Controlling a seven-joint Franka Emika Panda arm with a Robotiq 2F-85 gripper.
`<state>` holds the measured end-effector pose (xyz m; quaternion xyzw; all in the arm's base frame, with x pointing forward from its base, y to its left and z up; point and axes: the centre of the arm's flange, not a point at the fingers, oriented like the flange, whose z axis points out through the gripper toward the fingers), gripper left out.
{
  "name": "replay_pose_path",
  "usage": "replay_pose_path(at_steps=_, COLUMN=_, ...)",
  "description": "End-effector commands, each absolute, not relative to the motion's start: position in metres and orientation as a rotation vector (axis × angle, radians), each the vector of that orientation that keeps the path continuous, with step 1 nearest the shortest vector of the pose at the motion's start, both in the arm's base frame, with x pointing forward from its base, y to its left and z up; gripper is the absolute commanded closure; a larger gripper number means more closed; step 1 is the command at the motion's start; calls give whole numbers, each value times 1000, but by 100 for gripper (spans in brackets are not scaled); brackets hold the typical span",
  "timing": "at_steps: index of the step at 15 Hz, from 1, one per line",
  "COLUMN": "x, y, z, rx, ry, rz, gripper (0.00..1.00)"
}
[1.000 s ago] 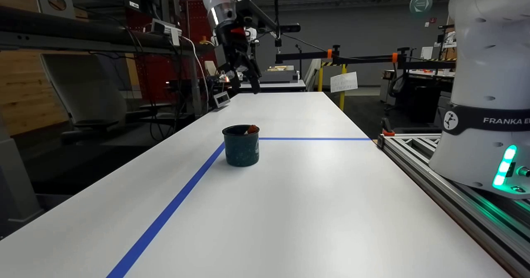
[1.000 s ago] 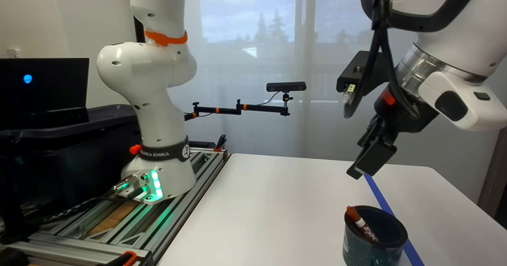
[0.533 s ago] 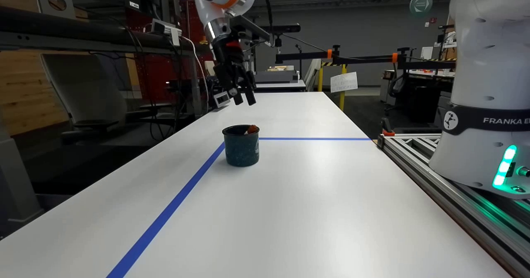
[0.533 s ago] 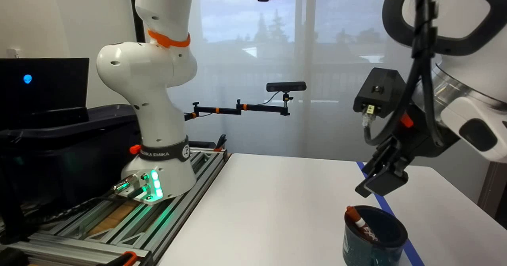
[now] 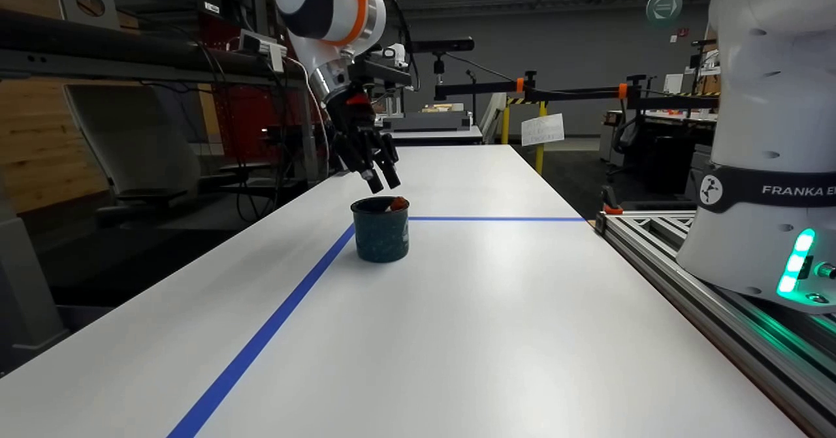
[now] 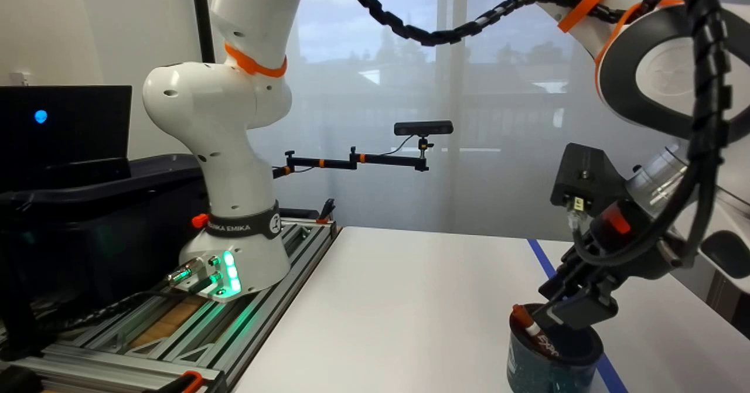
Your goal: Take the red marker out of the mug.
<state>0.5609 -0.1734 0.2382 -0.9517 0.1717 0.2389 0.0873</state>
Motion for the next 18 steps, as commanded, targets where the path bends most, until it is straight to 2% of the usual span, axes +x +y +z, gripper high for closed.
replay_pose_path(at_steps=1, x=579, y=-169, z=230, rx=-2854, ry=509, rz=778, gripper=53)
replay_pose_path(at_steps=3, x=581, y=-166, z=225, rx=-2852, ry=506, rz=796, gripper=57)
replay_pose_path(at_steps=4, x=582, y=-164, z=222, rx=-2852, ry=502, rz=808, gripper=66)
replay_pose_path(at_steps=5, x=583, y=-163, z=221, rx=-2852, ry=502, rz=819, gripper=62)
replay_pose_path(at_steps=7, x=584, y=-163, z=217, rx=-2851, ry=503, rz=837, gripper=67)
replay_pose_path(at_steps=9, x=585, y=-164, z=215, rx=-2850, ry=509, rz=852, gripper=69)
replay_pose_path(at_steps=12, x=586, y=-168, z=211, rx=-2859, ry=522, rz=856, gripper=63)
replay_pose_path(at_steps=18, x=585, y=-166, z=198, rx=-2857, ry=533, rz=897, gripper=65)
